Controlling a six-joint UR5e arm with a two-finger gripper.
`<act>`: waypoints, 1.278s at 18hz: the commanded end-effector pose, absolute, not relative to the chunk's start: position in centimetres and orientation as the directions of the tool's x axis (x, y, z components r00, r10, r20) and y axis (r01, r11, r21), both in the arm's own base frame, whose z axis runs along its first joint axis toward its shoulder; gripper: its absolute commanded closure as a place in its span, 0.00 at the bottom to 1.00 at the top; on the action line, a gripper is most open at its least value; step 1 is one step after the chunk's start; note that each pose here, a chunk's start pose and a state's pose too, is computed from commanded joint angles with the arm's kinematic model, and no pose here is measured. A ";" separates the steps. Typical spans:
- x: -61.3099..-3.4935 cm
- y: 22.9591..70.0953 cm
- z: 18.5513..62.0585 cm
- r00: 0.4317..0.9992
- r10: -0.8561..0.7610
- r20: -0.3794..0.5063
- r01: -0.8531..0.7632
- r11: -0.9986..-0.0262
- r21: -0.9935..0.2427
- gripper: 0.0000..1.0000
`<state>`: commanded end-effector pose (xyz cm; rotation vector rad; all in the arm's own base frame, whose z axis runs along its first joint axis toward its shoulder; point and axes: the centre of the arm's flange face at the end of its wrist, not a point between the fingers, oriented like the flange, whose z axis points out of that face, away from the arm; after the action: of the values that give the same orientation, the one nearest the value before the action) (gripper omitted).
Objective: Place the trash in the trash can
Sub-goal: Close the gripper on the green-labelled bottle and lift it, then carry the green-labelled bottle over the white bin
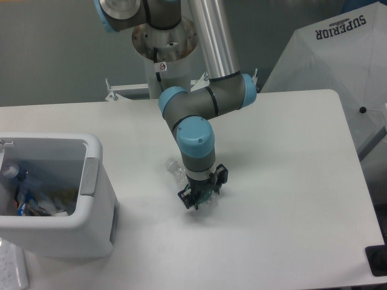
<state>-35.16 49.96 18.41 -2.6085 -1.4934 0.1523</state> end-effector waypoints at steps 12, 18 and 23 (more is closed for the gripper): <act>-35.8 50.5 19.5 0.515 0.857 -0.027 0.839 -0.510 -0.189 0.34; -37.6 52.1 31.3 0.516 0.856 0.014 0.787 -0.468 -0.401 0.34; -40.1 55.0 43.7 0.530 0.845 0.074 0.697 -0.385 -0.605 0.34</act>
<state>-40.08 55.05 43.72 -2.1874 -1.2454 0.3299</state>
